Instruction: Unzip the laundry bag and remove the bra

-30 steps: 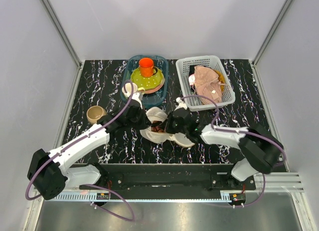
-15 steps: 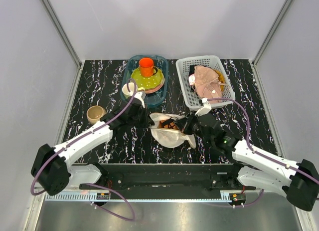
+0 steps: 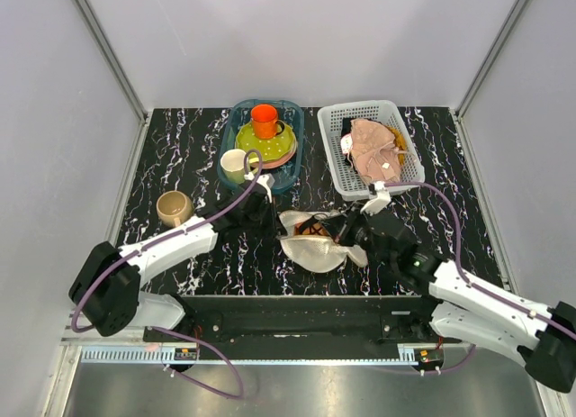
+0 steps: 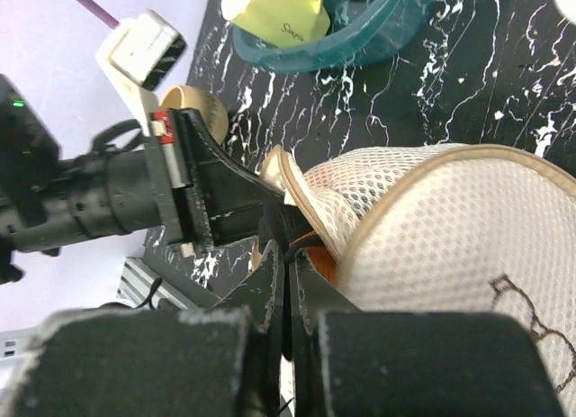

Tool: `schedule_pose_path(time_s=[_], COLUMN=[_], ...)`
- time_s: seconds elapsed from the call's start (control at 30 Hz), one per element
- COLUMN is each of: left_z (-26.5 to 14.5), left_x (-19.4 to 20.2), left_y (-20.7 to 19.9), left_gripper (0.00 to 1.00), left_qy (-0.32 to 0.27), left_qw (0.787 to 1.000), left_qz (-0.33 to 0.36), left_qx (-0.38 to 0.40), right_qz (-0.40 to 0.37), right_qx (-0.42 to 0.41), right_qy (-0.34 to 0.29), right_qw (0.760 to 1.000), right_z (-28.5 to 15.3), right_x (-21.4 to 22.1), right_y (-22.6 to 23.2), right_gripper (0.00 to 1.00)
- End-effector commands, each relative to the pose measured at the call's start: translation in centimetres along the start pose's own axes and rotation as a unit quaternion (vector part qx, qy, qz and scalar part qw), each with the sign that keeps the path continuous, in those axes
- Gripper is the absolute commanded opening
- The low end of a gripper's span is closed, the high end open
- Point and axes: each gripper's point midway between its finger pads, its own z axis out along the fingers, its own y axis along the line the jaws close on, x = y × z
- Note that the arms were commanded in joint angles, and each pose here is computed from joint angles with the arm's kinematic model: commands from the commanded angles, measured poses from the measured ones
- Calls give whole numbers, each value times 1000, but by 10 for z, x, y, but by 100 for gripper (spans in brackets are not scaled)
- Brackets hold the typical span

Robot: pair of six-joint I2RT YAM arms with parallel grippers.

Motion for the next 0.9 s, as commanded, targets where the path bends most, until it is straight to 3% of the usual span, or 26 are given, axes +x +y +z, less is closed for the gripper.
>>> schedule_pose_path(time_s=[0.0, 0.13, 0.37, 0.87], left_z=[7, 12, 10, 9], left_x=[1, 4, 7, 17], left_y=[-1, -13, -40, -41], left_gripper=[0, 0, 0, 0], left_qy=[-2, 5, 10, 25], left_qw=[1000, 999, 998, 997], left_qz=[-1, -10, 7, 2], left_qx=[10, 31, 58, 75], right_qz=[23, 35, 28, -2], right_qx=[-40, -33, -49, -115], right_qy=[-85, -105, -67, -170], right_qw=[995, 993, 996, 979], right_z=[-22, -23, 10, -23], right_x=[-36, -40, -32, -122], right_y=[16, 9, 31, 111], right_gripper=[0, 0, 0, 0])
